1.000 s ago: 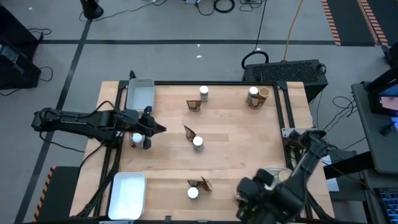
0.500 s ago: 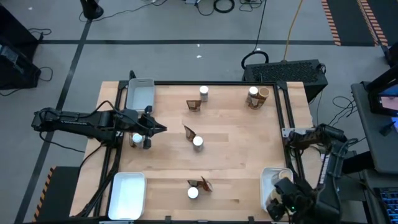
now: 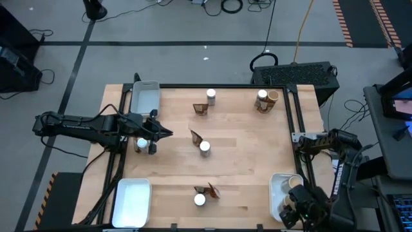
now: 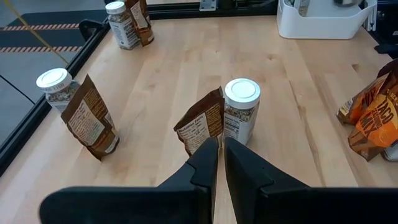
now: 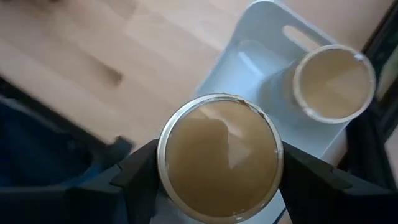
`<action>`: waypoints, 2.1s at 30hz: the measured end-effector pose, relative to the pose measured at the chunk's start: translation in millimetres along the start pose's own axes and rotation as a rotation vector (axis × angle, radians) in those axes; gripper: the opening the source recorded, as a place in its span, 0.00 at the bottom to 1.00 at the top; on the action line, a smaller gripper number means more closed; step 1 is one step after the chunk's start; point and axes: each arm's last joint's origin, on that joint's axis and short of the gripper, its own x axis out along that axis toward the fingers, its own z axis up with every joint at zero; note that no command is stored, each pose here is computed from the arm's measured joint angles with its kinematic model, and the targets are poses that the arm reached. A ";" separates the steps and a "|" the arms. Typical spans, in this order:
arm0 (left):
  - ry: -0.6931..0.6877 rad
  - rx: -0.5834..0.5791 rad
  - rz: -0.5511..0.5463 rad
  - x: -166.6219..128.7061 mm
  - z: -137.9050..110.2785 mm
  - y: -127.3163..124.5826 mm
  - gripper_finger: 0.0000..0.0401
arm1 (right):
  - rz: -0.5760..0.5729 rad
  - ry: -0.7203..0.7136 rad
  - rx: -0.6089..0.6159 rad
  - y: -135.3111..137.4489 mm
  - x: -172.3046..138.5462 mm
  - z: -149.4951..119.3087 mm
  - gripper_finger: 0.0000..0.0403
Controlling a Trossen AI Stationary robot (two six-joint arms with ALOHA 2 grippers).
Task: Sort spices by type
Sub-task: Put the left brown seasoning bottle into the bottom right white bin
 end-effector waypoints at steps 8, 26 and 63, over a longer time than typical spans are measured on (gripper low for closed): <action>0.007 0.000 -0.001 0.7 -0.6 -0.1 0.09 | -0.042 0.000 -0.042 -9.4 17.4 -11.6 0.64; 0.012 0.000 -0.004 2.1 -0.8 -0.3 0.09 | -0.026 0.017 -0.099 -22.5 46.2 -32.1 0.64; 0.011 -0.004 -0.004 2.2 -0.7 -0.3 0.09 | -0.070 0.103 -0.220 -24.0 46.4 -36.1 0.78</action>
